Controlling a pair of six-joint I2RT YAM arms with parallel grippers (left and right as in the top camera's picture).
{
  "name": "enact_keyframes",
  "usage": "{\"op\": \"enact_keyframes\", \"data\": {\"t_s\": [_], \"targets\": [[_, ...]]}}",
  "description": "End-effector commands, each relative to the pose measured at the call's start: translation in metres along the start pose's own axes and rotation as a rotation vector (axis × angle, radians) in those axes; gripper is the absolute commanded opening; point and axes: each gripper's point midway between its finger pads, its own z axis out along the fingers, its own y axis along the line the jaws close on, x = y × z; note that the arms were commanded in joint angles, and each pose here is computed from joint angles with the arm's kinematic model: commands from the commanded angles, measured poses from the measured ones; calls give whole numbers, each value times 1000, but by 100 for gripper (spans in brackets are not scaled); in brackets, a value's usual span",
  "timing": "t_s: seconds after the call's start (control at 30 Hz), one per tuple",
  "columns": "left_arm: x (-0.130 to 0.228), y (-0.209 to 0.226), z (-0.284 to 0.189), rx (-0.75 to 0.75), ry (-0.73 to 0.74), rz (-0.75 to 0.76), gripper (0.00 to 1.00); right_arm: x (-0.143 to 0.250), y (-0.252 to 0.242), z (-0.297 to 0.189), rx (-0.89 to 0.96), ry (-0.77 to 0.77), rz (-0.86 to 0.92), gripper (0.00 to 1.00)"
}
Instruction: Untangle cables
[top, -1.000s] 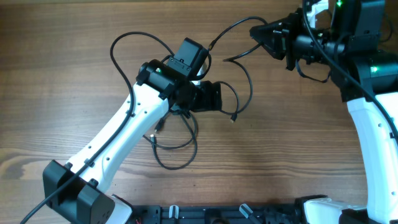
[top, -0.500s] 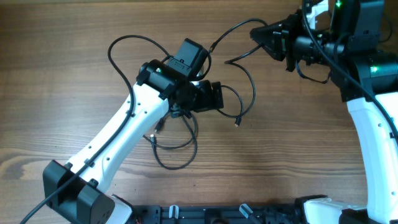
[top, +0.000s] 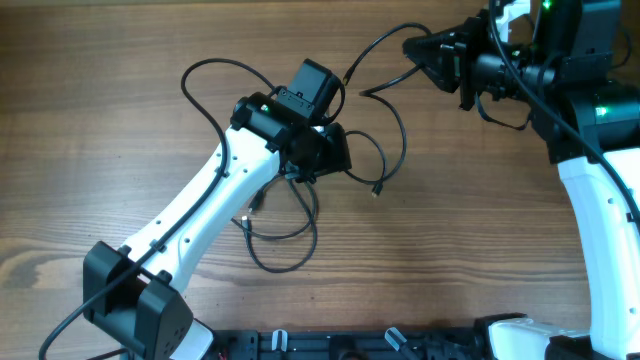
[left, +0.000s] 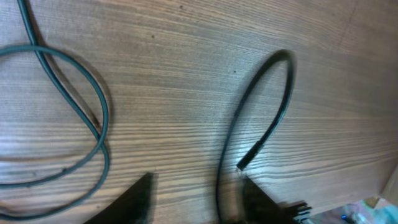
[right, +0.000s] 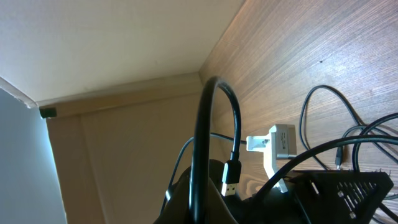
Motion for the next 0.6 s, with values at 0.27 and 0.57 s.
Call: {"op": "enact_keyframes", "data": {"t_s": [0.27, 0.57], "targets": [[-42, 43, -1, -268, -240, 2, 17, -85, -114, -67, 554, -456, -80, 4], [-67, 56, -12, -319, -372, -86, 7, -102, -162, -133, 941, -701, -77, 4]]}}
